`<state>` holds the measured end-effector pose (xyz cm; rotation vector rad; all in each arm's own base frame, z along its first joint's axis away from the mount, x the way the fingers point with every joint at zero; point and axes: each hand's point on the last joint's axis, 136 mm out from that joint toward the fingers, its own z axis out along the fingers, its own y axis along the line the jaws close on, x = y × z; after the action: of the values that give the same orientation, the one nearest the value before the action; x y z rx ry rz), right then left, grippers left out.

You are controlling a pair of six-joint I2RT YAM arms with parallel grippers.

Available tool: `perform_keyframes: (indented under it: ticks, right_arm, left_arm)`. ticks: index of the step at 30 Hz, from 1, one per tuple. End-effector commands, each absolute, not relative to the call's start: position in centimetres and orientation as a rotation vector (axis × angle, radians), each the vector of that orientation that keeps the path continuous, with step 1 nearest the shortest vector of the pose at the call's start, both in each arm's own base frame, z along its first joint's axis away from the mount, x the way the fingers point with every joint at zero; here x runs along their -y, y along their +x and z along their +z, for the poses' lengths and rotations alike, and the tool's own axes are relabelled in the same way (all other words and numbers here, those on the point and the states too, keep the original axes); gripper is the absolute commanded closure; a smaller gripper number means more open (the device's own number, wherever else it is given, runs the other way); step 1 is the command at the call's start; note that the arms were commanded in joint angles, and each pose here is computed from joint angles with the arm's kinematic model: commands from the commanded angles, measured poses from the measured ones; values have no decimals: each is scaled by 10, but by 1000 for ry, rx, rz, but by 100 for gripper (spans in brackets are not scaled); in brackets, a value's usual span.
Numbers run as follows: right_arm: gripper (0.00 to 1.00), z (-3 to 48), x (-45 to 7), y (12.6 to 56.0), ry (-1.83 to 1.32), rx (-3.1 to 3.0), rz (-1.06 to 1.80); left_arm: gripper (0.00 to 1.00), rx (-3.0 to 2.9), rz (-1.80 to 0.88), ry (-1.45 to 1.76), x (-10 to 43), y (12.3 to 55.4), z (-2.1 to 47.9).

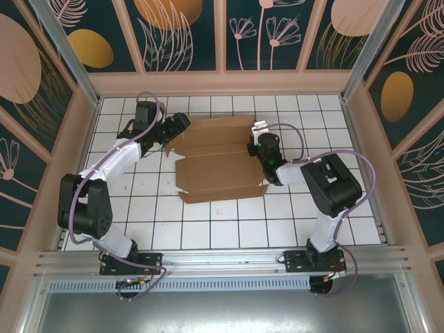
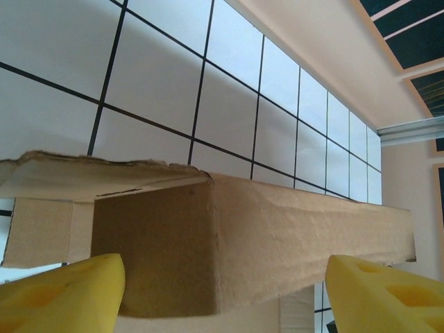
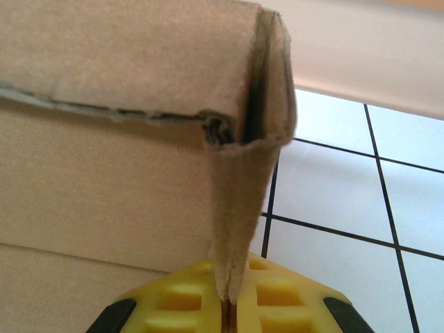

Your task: Fold the paper box

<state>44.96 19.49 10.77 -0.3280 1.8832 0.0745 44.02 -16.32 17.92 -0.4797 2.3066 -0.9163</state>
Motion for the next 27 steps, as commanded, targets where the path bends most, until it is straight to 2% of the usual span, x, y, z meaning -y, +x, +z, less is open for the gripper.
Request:
perform_keyframes:
  ticks: [1, 4, 7, 10, 12, 15, 16, 19, 20, 21, 23, 25, 27]
  right_arm:
    - [90, 116, -202, 447, -338, -1887, 124]
    - [90, 114, -206, 448, -351, -1896, 137]
    - [91, 115, -210, 449, -350, -1899, 163]
    - [92, 115, -213, 449, -348, -1903, 189]
    - [93, 113, -214, 451, -351, -1924, 202]
    - [94, 111, -210, 454, -322, -1959, 206]
    - [94, 110, -209, 455, -312, -1972, 211]
    - [95, 111, -204, 456, -290, -1994, 227]
    - [95, 111, -202, 457, -279, -2003, 231]
    - [96, 114, -198, 459, -262, -2011, 228]
    - [96, 118, -190, 462, -229, -2018, 223]
    - [96, 120, -183, 463, -208, -2034, 221]
    - [96, 119, -179, 464, -203, -2064, 198]
  left_arm:
    - [26, -2244, -971, -435, 168, 453, 186]
    - [27, -2214, -1045, -416, 176, 454, 186]
    - [34, -2175, -1107, -403, 182, 456, 189]
    - [49, -2132, -1173, -405, 187, 459, 191]
    - [63, -2099, -1185, -414, 186, 462, 193]
    - [75, -2067, -1200, -427, 186, 465, 195]
    - [75, -2063, -1202, -435, 185, 466, 195]
    - [69, -2044, -1185, -449, 181, 463, 200]
    - [62, -2036, -1169, -450, 178, 460, 205]
    - [49, -2036, -1138, -446, 174, 457, 208]
    - [32, -2043, -1065, -451, 164, 451, 214]
    - [27, -2037, -976, -448, 152, 442, 222]
    - [28, -1997, -877, -428, 137, 430, 235]
